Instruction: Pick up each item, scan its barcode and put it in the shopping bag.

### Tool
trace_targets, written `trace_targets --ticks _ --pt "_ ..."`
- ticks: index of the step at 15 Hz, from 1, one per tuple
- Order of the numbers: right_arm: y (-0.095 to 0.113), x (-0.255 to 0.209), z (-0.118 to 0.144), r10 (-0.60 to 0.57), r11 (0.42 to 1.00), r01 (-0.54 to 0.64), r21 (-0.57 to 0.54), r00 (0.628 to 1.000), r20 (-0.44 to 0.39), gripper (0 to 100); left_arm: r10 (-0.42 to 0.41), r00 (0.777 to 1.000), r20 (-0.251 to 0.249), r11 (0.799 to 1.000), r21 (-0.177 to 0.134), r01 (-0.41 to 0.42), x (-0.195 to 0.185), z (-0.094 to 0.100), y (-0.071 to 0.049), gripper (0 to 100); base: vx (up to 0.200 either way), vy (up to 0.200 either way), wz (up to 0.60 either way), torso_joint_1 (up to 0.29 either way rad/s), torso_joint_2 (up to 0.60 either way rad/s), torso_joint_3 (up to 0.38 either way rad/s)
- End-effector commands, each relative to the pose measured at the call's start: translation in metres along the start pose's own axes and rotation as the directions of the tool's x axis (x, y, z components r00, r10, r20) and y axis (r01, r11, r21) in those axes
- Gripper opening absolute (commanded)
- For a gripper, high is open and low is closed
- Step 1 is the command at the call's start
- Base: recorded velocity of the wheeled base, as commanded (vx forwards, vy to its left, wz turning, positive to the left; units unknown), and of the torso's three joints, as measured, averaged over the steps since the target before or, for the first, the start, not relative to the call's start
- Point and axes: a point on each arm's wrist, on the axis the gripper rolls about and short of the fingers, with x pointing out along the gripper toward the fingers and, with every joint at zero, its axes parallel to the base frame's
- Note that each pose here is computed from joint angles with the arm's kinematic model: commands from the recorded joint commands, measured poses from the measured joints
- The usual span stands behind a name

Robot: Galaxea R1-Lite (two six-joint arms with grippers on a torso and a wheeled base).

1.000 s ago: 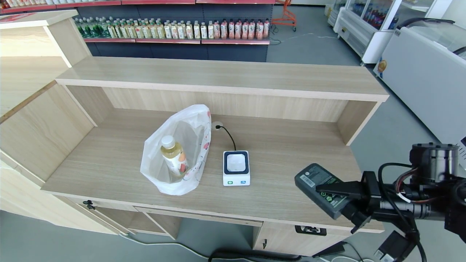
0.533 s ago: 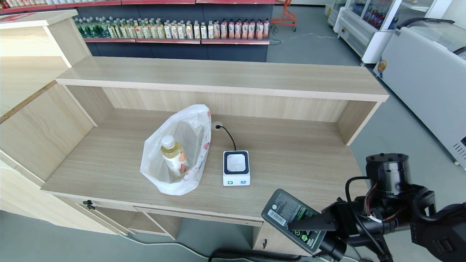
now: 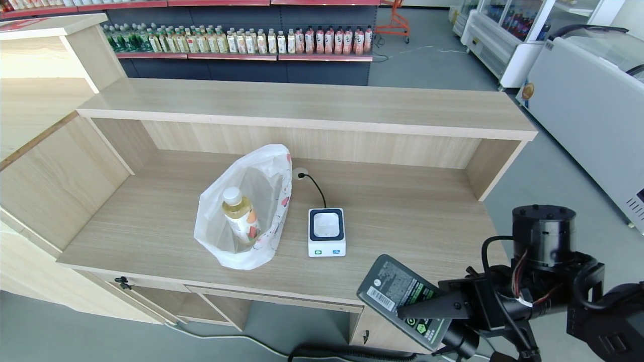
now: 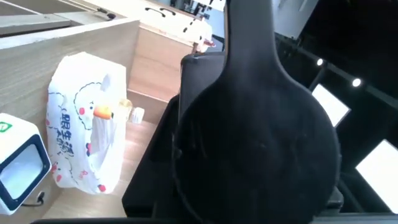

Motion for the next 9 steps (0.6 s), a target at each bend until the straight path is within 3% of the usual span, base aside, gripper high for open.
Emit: trace_targets --ticks 1,4,9 --pt "-0.002 0.001 0.000 -0.014 1.000 0.014 -0.006 1.000 0.008 0 0.000 1.000 0.000 1.000 0.000 0.000 0.000 0.000 0.000 100 0.000 0.000 0.00 0.000 0.00 0.000" --pt "-0.006 -0.002 0.003 -0.042 0.999 0.042 -0.015 0.999 0.028 0 0.000 1.000 0.000 1.000 -0.002 0.000 0.000 0.000 0.000 100 0.000 0.000 0.00 0.000 0.00 0.000" --pt "-0.002 -0.002 0.015 -0.044 0.997 0.038 0.068 0.996 0.079 0 0.000 1.000 0.000 1.000 0.000 0.000 0.000 0.000 0.000 100 0.000 0.000 0.00 0.000 0.00 0.000"
